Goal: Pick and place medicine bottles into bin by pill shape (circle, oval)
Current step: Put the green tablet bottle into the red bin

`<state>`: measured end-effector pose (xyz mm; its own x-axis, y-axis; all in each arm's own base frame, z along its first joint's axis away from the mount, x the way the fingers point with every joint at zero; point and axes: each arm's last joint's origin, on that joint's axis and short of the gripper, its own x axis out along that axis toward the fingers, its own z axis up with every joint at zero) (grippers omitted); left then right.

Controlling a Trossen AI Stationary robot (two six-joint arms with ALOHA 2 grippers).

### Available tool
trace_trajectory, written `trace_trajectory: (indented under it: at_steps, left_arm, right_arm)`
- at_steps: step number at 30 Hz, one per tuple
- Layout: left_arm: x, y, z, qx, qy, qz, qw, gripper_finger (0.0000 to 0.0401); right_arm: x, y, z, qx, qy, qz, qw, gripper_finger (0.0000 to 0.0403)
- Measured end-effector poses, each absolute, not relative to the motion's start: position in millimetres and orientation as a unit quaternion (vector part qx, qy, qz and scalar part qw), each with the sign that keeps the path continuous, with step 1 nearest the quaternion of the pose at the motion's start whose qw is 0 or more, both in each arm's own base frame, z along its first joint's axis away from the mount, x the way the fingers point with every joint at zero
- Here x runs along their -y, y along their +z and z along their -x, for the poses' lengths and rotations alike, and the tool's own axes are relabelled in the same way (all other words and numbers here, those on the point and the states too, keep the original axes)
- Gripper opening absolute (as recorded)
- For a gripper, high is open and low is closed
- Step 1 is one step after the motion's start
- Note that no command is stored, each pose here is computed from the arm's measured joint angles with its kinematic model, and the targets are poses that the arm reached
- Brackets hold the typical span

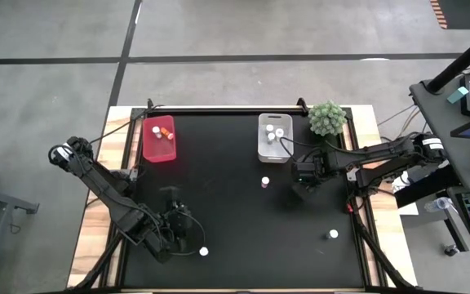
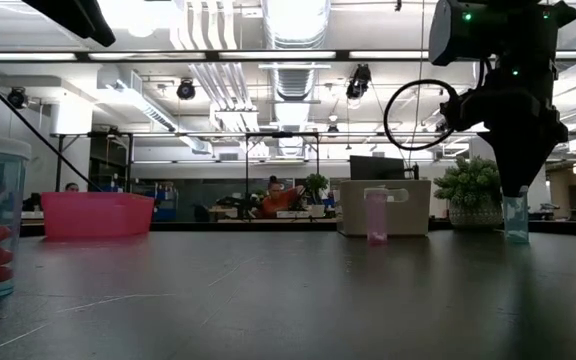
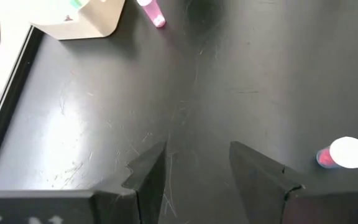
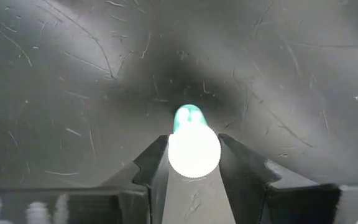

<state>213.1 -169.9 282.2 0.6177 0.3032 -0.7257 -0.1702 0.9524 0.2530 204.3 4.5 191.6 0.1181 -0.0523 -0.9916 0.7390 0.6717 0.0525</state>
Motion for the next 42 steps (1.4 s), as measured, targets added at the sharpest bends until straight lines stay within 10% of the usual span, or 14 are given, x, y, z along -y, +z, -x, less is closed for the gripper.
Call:
trace_trajectory:
  at_steps: [42]
  left_arm:
    - [77,346,-208,-0.350,0.175,-0.085,0.917,0.0160]
  right_arm:
    - [27,334,-341,-0.382,-0.099,-0.007,0.919,0.0120]
